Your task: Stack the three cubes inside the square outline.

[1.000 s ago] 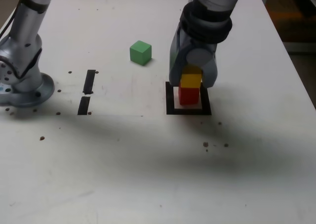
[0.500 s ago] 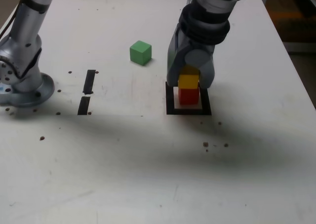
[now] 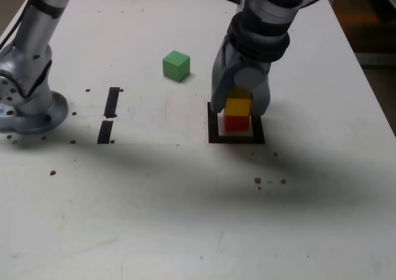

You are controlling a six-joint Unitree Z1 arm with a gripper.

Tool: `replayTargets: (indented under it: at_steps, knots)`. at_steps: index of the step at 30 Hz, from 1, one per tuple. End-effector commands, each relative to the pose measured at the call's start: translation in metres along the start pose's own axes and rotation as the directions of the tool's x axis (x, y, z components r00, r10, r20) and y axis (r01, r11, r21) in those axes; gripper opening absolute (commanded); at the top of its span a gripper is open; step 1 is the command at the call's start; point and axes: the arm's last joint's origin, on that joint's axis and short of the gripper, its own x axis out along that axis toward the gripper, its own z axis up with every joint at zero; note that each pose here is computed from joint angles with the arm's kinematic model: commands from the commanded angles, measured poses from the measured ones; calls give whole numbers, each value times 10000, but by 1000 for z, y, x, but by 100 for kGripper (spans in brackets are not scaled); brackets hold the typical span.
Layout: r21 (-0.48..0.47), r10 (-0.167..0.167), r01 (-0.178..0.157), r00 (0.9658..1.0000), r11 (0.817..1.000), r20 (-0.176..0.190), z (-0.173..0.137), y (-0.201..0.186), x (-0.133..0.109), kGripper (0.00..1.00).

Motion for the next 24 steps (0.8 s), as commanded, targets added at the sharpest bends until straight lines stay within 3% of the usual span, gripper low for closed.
replayTargets:
  at_steps: [1, 4, 6, 10, 17, 21, 24]
  knots:
    - [0, -14, 14, 10000, 10000, -47, -1, 1, 0, 70]
    - [-14, -9, 9, 10000, 10000, -77, -2, 2, 0, 91]
    - [-30, 15, -15, 10000, 10000, -67, -3, 3, -2, 98]
    - [-74, 160, -159, 9999, 9998, 22, -15, 6, -14, 100]
    - [-127, 835, -832, 9963, 9964, 214, -97, 34, -54, 100]
    - [-299, 1072, -1068, 9942, 9938, 106, -149, 66, -48, 100]
    - [-125, 1207, -1207, 9927, 9926, -8, -168, 85, -35, 100]
